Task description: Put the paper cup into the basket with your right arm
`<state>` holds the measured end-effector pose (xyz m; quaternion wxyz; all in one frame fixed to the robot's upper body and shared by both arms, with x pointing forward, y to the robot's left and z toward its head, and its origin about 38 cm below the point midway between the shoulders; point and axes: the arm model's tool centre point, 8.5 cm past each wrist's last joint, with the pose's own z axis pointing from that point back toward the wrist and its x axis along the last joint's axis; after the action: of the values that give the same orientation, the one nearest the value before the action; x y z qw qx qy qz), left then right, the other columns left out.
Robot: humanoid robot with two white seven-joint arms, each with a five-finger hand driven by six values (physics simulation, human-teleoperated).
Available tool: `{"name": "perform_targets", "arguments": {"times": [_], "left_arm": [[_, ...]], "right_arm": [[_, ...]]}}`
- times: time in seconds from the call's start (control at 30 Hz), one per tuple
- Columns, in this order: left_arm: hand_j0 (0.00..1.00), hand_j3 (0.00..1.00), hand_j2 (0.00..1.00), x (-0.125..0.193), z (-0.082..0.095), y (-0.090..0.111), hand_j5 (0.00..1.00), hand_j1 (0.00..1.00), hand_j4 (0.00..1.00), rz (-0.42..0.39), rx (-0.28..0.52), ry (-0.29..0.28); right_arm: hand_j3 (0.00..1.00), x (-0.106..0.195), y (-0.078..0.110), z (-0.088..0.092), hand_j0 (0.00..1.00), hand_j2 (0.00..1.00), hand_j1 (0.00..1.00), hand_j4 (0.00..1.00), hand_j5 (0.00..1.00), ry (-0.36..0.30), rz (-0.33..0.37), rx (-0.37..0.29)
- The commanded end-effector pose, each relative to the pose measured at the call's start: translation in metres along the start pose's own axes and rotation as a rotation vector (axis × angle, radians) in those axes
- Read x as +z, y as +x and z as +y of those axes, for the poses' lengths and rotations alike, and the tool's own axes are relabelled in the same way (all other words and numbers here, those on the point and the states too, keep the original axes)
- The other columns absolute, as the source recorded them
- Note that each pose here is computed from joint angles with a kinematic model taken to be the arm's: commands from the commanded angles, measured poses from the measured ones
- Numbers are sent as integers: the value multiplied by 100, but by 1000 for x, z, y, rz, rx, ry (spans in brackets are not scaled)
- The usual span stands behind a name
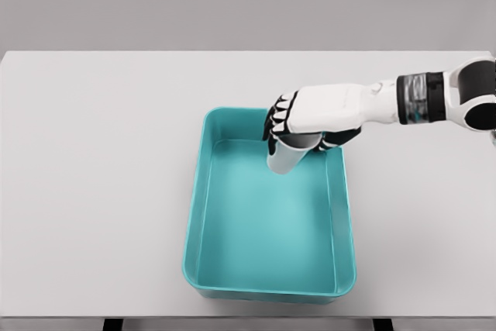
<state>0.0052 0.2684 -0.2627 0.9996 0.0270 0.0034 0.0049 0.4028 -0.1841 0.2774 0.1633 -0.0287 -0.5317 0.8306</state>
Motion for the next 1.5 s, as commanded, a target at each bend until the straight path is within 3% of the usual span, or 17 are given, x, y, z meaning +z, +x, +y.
{"name": "perform_targets", "arguments": {"times": [0.0,0.27,1.07,1.2,1.23,1.47], "left_arm": [[100,100,100,0,0,0,100,100,100,0,0,-1],[100,100,100,0,0,0,100,100,100,0,0,1],[100,100,100,0,0,0,100,100,100,0,0,1],[100,100,100,0,0,0,100,100,100,0,0,-1],[100,100,100,0,0,0,100,100,100,0,0,-1],[100,100,100,0,0,0,100,100,100,0,0,-1]], "right_arm": [[63,-7,-2,5,63,63,63,63,63,9,-5,-22],[63,-22,-8,20,63,63,63,63,63,37,-10,-56],[65,-37,-7,33,65,65,65,65,65,70,-30,-77],[70,-37,-6,33,70,70,70,70,70,70,-33,-76],[81,-37,-7,33,81,81,81,81,81,70,-31,-76],[84,-38,-6,33,84,84,84,84,84,69,-34,-75]]}}
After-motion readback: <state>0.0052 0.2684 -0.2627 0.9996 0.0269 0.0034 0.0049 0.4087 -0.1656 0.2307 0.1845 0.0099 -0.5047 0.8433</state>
